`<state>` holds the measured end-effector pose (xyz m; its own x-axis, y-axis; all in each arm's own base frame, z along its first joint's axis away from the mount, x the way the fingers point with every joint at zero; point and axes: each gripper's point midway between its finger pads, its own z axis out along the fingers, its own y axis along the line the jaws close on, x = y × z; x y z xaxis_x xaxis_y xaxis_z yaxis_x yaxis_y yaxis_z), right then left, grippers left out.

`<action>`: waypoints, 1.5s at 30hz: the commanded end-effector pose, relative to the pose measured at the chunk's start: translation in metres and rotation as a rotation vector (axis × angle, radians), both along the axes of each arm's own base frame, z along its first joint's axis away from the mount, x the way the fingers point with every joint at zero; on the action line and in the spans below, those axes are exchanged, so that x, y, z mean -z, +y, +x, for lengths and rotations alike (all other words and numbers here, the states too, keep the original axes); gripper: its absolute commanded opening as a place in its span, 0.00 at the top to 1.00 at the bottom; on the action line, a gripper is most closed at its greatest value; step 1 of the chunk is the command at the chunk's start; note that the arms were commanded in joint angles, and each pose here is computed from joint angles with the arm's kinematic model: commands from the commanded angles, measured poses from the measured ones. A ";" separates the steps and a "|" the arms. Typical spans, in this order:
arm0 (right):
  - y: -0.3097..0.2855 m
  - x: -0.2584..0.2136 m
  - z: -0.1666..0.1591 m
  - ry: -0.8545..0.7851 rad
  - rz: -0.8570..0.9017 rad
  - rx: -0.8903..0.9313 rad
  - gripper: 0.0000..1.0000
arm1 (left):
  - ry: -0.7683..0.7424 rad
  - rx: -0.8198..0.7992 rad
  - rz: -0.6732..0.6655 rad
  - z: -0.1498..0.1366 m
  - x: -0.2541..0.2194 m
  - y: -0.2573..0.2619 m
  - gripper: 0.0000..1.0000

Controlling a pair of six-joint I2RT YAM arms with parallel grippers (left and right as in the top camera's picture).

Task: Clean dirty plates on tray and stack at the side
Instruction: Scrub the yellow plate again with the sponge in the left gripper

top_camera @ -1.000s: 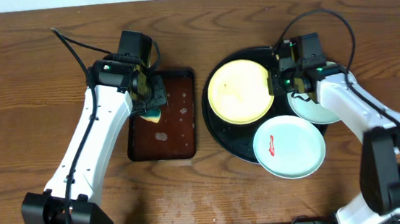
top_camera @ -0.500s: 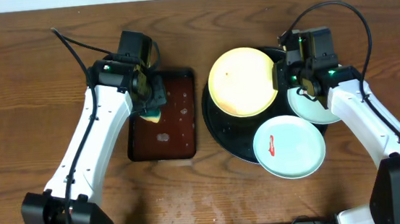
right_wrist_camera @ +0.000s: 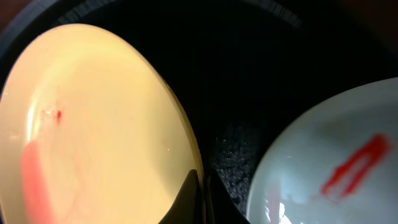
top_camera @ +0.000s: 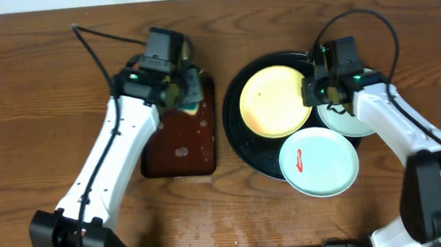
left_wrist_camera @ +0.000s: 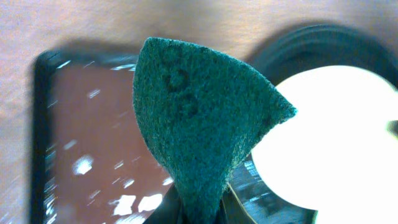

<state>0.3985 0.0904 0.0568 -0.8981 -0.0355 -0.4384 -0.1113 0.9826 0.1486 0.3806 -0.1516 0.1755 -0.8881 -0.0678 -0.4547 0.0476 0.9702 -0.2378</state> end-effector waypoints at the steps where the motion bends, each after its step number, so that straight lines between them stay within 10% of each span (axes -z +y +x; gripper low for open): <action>1: 0.010 0.018 -0.001 0.038 0.001 -0.012 0.99 | -0.019 0.072 -0.021 0.001 0.006 -0.031 0.92; 14: 0.018 0.035 -0.002 0.063 -0.004 -0.031 0.99 | 0.026 0.261 0.005 0.002 0.096 -0.129 0.91; 17: 0.018 0.035 -0.002 0.063 -0.004 -0.031 0.98 | 0.045 0.267 0.027 0.002 0.117 -0.134 0.61; 25: 0.019 0.035 -0.002 0.063 -0.004 -0.032 0.98 | 0.004 0.252 0.006 0.011 0.098 -0.131 0.28; 45: 0.019 0.035 -0.002 0.064 -0.005 -0.033 0.98 | 0.070 0.275 0.041 -0.010 0.130 -0.130 0.42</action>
<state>0.3955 0.1056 0.0223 -0.9214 -0.0722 -0.3818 -0.1370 0.9798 0.1454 0.3728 -0.2848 0.0552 -0.8968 0.1911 -0.3990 0.2984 0.9271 -0.2267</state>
